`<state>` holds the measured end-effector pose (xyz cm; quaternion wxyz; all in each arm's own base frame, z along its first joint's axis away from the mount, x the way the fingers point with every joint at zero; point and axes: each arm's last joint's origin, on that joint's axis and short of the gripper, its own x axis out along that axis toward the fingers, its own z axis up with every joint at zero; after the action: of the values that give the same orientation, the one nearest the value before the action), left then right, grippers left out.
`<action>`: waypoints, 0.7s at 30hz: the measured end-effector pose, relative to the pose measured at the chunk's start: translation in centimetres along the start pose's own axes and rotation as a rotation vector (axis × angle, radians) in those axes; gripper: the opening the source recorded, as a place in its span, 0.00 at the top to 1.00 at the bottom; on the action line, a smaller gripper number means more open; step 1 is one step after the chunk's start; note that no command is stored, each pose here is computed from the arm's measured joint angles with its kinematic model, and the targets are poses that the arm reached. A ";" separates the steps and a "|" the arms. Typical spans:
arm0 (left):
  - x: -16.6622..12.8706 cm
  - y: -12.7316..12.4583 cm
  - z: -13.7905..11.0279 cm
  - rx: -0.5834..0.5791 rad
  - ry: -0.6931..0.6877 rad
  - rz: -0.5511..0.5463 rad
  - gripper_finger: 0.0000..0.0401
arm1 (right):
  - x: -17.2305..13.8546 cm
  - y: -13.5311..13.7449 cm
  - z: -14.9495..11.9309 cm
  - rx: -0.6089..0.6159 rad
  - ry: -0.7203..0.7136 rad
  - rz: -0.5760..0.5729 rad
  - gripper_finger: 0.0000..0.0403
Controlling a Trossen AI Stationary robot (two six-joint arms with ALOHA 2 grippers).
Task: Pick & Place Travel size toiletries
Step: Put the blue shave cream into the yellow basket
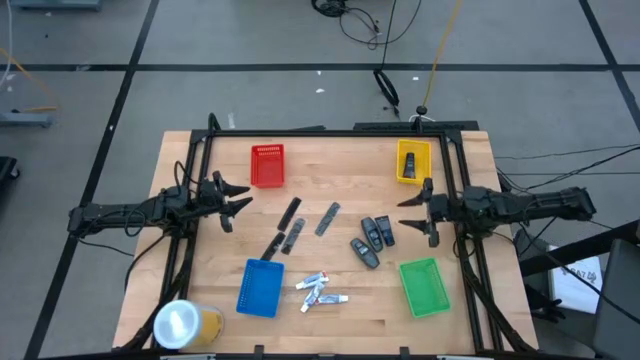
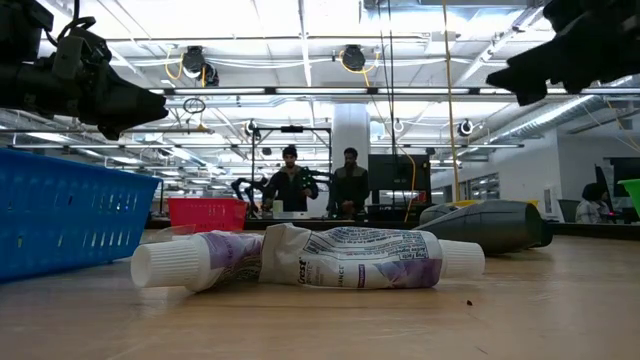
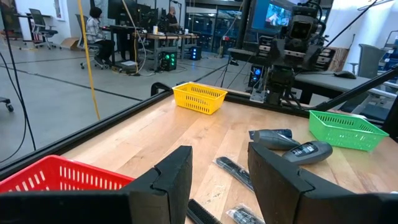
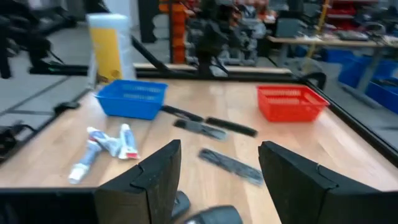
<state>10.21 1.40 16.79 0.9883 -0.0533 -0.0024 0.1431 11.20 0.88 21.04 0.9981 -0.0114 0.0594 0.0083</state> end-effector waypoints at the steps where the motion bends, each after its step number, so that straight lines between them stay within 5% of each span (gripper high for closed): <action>1: 0.0 0.0 0.0 0.000 0.001 0.000 0.62 | 0.0 0.1 0.0 0.001 -0.003 -0.008 0.48; 10: 0.0 0.0 0.0 0.000 0.000 0.000 0.62 | 1.6 1.6 -1.0 0.043 0.177 -0.112 0.48; 16: 0.0 0.0 0.0 0.000 0.000 0.000 0.62 | 3.5 3.3 1.3 0.042 0.383 -0.163 0.48; 21: 0.0 0.0 0.0 0.000 0.000 0.000 0.62 | 5.3 4.2 3.5 0.163 0.596 -0.264 0.48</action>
<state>10.21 1.40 16.80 0.9883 -0.0533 -0.0024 0.1432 16.84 5.27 23.81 0.9269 0.0591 0.3472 -0.1296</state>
